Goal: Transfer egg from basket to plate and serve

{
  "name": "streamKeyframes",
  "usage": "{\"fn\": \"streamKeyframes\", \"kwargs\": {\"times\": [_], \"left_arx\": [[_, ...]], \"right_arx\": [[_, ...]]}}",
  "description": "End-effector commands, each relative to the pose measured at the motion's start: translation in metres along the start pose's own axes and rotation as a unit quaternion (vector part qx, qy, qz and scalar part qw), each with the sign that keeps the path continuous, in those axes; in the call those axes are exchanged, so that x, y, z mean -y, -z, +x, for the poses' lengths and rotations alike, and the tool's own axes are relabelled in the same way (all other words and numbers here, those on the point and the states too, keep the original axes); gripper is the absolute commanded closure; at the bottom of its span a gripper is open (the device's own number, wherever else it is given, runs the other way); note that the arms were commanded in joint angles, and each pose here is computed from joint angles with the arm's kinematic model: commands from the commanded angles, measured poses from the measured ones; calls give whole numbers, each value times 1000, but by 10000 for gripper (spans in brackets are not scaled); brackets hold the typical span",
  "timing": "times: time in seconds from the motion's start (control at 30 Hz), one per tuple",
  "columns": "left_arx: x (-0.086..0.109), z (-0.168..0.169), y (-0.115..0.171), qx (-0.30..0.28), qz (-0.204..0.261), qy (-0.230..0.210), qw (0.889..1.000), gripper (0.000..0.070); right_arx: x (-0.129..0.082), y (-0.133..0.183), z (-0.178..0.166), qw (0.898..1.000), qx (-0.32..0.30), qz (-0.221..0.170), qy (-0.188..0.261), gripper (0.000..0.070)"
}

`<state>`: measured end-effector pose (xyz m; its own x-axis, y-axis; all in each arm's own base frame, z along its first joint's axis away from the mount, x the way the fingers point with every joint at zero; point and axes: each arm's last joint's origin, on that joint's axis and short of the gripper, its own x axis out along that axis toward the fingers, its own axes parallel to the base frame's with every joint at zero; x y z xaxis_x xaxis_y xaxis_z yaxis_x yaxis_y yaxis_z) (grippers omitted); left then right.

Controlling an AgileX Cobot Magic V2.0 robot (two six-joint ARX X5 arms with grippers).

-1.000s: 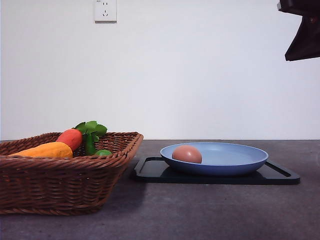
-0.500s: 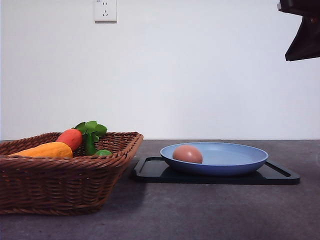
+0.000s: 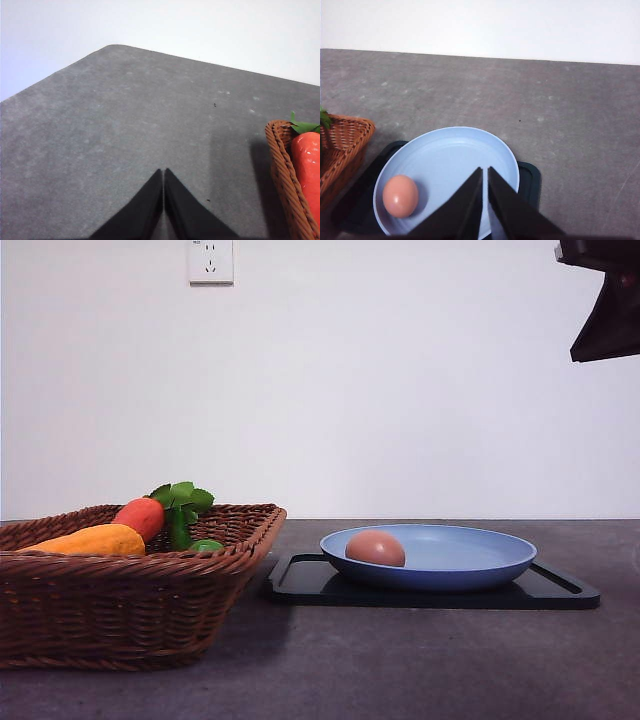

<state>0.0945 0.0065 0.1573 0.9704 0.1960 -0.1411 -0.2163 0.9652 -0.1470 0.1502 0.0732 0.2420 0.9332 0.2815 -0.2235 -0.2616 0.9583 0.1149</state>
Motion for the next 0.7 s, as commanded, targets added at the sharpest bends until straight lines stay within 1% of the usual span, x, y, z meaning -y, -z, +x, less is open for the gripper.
{"fn": "streamKeyframes", "kwargs": {"times": [0.0, 0.03, 0.13, 0.2, 0.47, 0.67], "left_arx": [[-1, 2, 8, -9, -1, -2, 1000, 700], [-1, 2, 8, -9, -1, -2, 1000, 700], [-1, 3, 8, -8, -1, -2, 1000, 700], [-1, 2, 8, -9, -1, -2, 1000, 700], [-1, 2, 8, -8, -1, -2, 1000, 700], [-1, 2, 8, -8, -1, -2, 1000, 700]], "right_arx": [[-1, -2, -1, 1000, 6, -11, -2, 700], [0, -2, -4, 1000, 8, -25, 3, 700], [9, -7, -19, 997, 37, -56, 48, 700], [16, -6, -27, 994, 57, -71, 60, 700], [45, 17, -53, 988, 117, -62, 84, 700], [58, 40, -61, 979, 140, -58, 134, 700]]}}
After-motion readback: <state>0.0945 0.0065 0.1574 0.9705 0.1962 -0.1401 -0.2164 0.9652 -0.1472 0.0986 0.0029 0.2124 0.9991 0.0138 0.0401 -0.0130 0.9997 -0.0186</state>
